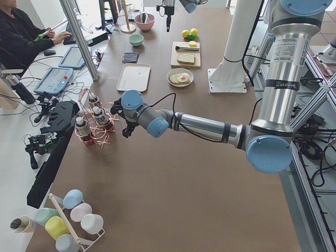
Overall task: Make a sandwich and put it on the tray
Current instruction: 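Move the right gripper down to the bread slice on the cutting board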
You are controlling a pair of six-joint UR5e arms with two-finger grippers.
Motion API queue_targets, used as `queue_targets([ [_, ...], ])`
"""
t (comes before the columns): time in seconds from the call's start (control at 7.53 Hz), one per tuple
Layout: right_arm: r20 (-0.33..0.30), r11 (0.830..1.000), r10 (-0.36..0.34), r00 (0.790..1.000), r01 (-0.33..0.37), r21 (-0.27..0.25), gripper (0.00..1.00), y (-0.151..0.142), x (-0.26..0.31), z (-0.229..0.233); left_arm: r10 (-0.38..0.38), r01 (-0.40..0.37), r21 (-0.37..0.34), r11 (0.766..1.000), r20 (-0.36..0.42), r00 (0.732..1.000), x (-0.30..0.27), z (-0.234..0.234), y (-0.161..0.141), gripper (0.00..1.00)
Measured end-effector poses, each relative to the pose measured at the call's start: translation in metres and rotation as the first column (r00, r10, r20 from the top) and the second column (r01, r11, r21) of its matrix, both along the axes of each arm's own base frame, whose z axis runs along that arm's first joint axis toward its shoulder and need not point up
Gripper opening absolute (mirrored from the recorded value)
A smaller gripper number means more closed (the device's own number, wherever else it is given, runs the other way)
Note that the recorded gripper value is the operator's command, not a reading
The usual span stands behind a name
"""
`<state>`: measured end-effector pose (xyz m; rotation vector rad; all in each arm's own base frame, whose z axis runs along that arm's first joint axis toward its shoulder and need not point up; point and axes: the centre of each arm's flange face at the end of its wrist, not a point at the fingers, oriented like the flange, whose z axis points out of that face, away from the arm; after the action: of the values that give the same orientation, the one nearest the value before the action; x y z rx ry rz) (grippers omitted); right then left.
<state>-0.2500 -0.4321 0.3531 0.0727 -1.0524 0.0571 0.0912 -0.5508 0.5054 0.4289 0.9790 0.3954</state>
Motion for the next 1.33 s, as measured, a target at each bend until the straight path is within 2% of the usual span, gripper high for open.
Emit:
queue_targets([
  [0.27,0.013,1.0,0.017,1.0,-0.017,-0.019,1.0,0.018,-0.03,-0.003,-0.023,0.023,0.006,1.0,-0.017,1.0,0.002,-0.006,0.003,0.98],
  [0.53,0.021,1.0,0.004,1.0,-0.004,-0.008,1.0,0.036,-0.056,-0.004,-0.012,0.012,0.013,1.0,-0.025,1.0,0.014,-0.011,0.005,0.98],
  [1.06,0.022,1.0,0.016,1.0,-0.016,-0.018,1.0,0.075,-0.098,0.009,-0.068,0.066,-0.038,0.997,-0.043,0.997,0.049,-0.03,0.005,0.98],
  [1.33,0.01,0.999,0.03,0.999,-0.03,-0.025,0.99,0.096,-0.121,0.017,-0.079,0.078,-0.037,0.996,-0.04,0.996,0.061,-0.037,0.003,0.98],
])
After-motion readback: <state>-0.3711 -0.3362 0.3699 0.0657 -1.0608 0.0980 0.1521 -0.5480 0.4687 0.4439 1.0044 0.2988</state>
